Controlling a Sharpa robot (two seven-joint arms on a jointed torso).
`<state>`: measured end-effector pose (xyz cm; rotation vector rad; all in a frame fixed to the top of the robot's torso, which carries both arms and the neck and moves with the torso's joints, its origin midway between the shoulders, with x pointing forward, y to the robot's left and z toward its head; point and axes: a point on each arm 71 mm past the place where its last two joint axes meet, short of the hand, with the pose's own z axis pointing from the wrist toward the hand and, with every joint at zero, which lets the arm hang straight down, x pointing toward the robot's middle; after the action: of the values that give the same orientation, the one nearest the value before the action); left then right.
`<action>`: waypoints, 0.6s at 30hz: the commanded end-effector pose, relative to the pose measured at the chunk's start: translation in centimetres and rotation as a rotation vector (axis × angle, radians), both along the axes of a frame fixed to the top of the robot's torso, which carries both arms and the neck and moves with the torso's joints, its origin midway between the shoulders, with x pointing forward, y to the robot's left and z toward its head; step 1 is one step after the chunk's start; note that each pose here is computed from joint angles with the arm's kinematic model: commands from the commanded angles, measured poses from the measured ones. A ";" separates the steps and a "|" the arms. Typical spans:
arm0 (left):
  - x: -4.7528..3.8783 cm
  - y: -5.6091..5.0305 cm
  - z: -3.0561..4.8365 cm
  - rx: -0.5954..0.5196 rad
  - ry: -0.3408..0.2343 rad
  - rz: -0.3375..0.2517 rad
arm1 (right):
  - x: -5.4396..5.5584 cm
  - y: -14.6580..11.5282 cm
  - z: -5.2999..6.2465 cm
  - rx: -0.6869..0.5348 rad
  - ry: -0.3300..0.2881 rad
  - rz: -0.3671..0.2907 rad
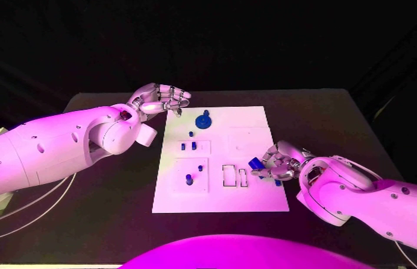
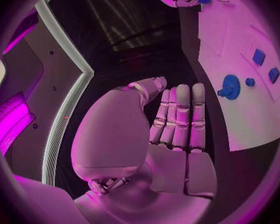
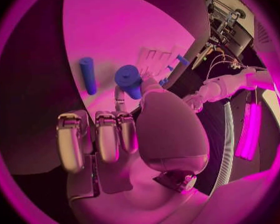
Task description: Assemble the parts on the task board
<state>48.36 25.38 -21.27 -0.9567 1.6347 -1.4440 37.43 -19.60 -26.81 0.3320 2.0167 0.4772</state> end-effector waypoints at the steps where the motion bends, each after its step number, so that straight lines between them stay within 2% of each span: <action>1: -0.01 -0.2 0.08 -0.011 -0.002 -0.012 | 0.1 0.5 0.9 0.096 0.031 -0.027; 4: 0.00 -0.3 0.08 -0.012 -0.002 -0.013 | 0.2 1.1 1.5 0.116 0.041 -0.012; 7: -0.01 -0.3 0.08 -0.012 -0.001 -0.014 | 0.2 1.7 1.5 0.130 0.072 0.004; 13: 0.00 -0.4 0.06 -0.013 0.000 -0.015 | -0.1 3.5 0.6 0.129 0.156 0.050; 18: -0.02 -0.5 0.08 -0.014 0.001 -0.017 | -0.4 4.8 -0.2 0.118 0.193 0.079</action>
<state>48.38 25.15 -21.29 -0.9562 1.6370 -1.4477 37.37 -15.15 -26.53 0.4032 2.1326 0.6295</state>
